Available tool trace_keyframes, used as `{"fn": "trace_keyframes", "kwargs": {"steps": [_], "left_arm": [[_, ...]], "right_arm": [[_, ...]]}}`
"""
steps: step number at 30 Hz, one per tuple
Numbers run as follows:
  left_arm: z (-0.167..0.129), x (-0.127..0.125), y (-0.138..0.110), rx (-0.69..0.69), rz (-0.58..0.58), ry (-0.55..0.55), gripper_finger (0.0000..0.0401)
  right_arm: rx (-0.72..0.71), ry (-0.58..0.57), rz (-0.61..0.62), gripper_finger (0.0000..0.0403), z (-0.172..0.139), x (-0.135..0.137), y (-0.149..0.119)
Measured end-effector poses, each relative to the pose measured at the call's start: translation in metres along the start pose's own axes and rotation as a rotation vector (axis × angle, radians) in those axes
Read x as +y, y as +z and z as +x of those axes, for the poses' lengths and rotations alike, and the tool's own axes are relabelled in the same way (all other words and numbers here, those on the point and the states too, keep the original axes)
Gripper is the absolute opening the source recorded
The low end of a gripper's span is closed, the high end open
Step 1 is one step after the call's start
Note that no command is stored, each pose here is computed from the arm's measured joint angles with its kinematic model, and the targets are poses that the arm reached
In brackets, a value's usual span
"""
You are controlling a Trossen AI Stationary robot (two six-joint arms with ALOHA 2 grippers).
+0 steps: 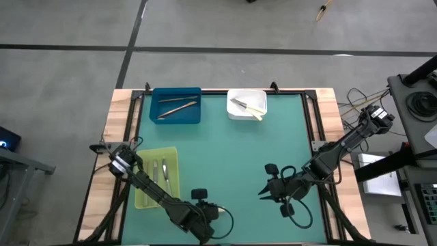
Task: Sort silverware by color (type)
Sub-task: Put the yellow knife into the white bin
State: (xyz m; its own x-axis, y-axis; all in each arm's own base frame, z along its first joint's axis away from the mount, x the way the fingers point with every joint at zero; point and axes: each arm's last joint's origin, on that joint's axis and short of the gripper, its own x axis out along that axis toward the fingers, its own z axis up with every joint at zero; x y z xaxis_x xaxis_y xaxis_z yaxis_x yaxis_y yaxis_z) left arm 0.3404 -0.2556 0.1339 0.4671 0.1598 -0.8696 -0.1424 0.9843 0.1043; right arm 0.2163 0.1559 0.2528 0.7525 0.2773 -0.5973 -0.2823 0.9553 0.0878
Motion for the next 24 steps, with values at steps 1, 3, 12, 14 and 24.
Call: {"fn": "trace_keyframes", "kwargs": {"steps": [1, 3, 12, 14, 24], "left_arm": [[-0.001, 0.000, 0.001, -0.002, -0.002, -0.003, 0.0035], [-0.002, -0.002, 0.004, -0.010, -0.003, -0.013, 0.0035], [-0.012, -0.003, 0.015, -0.030, 0.012, -0.010, 0.0003], [-0.013, -0.002, 0.017, -0.037, 0.011, -0.009, 0.0001], [-0.013, -0.001, 0.018, -0.032, 0.003, -0.015, 0.0000]], "right_arm": [[-0.002, -0.007, -0.005, 0.0063, 0.000, 0.000, 0.000], [-0.006, -0.023, -0.020, 0.0063, 0.000, -0.001, 0.000], [-0.007, -0.028, -0.048, 0.0063, 0.000, -0.001, 0.000], [-0.008, -0.030, -0.049, 0.0063, 0.000, -0.001, 0.000], [-0.001, -0.036, -0.059, 0.0063, 0.000, -0.001, -0.001]]}}
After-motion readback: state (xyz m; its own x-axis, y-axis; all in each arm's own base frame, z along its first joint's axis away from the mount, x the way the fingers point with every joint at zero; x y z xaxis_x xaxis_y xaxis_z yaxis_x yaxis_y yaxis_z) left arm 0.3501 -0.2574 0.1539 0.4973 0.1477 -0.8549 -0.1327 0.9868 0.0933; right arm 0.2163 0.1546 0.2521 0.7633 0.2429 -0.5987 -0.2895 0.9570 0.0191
